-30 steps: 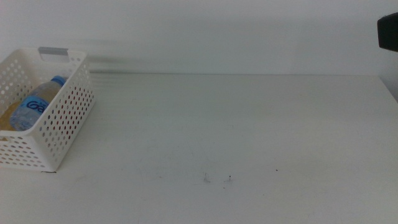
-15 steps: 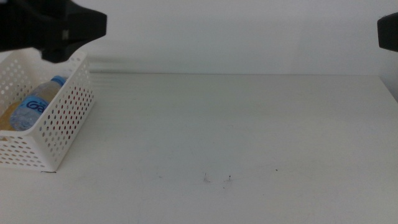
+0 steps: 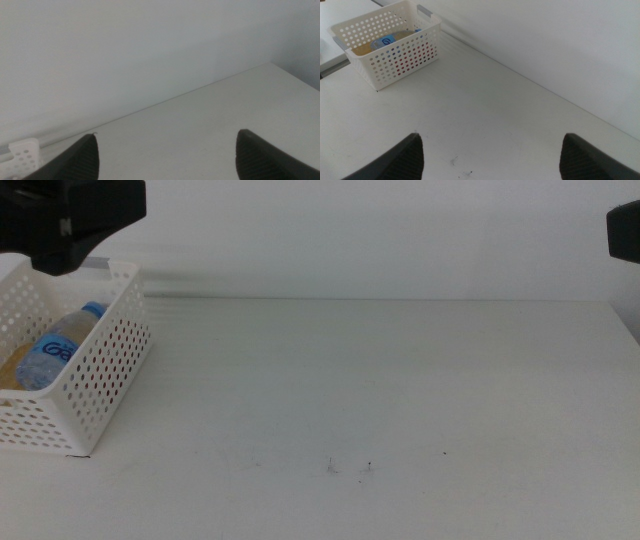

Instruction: Use arms to grab the bottles and put them into the dustbin to the left of the table.

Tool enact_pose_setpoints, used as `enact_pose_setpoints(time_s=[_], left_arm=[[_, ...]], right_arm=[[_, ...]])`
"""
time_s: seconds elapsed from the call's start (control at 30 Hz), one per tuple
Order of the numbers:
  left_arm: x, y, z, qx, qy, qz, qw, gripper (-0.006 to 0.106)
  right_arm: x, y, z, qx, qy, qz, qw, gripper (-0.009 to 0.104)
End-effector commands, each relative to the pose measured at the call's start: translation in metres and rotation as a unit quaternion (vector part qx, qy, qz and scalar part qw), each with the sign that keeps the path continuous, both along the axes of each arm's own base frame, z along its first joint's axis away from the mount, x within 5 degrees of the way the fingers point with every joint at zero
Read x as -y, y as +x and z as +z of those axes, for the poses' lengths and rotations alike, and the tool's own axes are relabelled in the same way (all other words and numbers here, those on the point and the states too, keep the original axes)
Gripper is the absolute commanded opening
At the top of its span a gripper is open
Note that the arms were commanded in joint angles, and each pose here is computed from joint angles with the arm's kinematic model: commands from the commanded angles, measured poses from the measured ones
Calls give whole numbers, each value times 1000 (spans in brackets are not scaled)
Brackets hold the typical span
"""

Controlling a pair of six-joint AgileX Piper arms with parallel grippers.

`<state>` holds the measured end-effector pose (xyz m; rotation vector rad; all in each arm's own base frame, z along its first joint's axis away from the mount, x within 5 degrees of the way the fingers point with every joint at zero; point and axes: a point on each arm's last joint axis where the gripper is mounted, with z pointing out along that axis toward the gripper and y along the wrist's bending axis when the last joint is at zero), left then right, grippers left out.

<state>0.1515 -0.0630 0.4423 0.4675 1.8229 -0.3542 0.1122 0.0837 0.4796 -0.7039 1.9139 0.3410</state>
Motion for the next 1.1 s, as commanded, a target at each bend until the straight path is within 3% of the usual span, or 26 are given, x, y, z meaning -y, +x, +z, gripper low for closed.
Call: enact_pose_setpoints(time_s=[0.0, 0.3, 0.53, 1.07], left_arm=[[1, -2, 2, 2, -17, -1, 1000, 94], [-3, 1, 6, 15, -44, 31, 998, 94], [-9, 3, 5, 14, -25, 65, 997, 94], [-12, 1, 8, 39, -26, 70, 996, 94]], right_arm=[[1, -1, 3, 9, 4, 1, 1000, 75], [1, -1, 3, 9, 4, 1, 1000, 75], [0, -1, 3, 8, 5, 2, 1000, 75], [-1, 0, -1, 4, 1, 2, 1000, 75]])
